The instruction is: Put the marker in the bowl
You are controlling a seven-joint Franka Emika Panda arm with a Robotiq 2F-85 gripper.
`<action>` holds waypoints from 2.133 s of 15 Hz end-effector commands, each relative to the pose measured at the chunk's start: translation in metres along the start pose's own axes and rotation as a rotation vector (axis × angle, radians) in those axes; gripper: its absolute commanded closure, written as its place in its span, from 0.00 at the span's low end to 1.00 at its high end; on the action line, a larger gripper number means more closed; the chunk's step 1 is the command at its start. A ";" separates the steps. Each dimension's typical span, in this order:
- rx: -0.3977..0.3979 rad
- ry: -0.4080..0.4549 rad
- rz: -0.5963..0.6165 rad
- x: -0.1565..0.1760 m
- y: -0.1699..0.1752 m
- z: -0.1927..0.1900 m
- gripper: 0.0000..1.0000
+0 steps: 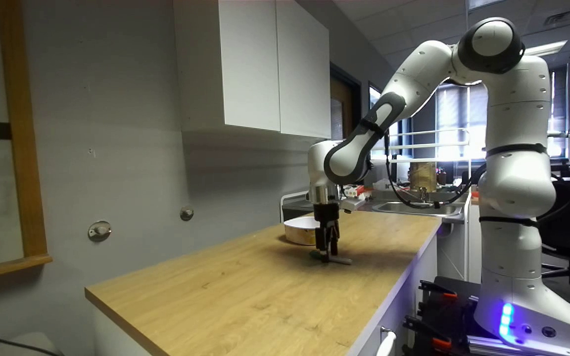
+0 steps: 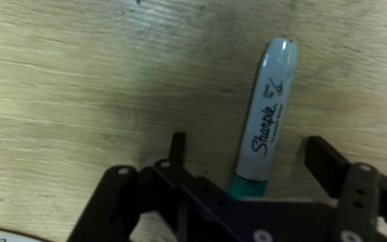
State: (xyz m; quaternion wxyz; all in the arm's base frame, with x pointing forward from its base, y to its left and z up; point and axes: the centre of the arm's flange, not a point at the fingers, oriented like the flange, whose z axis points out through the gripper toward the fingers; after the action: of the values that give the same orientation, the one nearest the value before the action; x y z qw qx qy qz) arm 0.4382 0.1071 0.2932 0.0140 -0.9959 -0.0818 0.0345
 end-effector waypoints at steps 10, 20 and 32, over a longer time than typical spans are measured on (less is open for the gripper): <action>-0.011 -0.007 0.034 0.014 0.007 -0.009 0.89; 0.011 0.053 -0.044 -0.004 -0.044 -0.051 0.89; 0.018 0.193 -0.078 0.004 -0.045 -0.160 0.89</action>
State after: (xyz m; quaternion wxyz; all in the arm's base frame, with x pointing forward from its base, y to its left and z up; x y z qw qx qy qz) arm 0.4361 0.1570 0.4314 0.0249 -0.9901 -0.1248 -0.0597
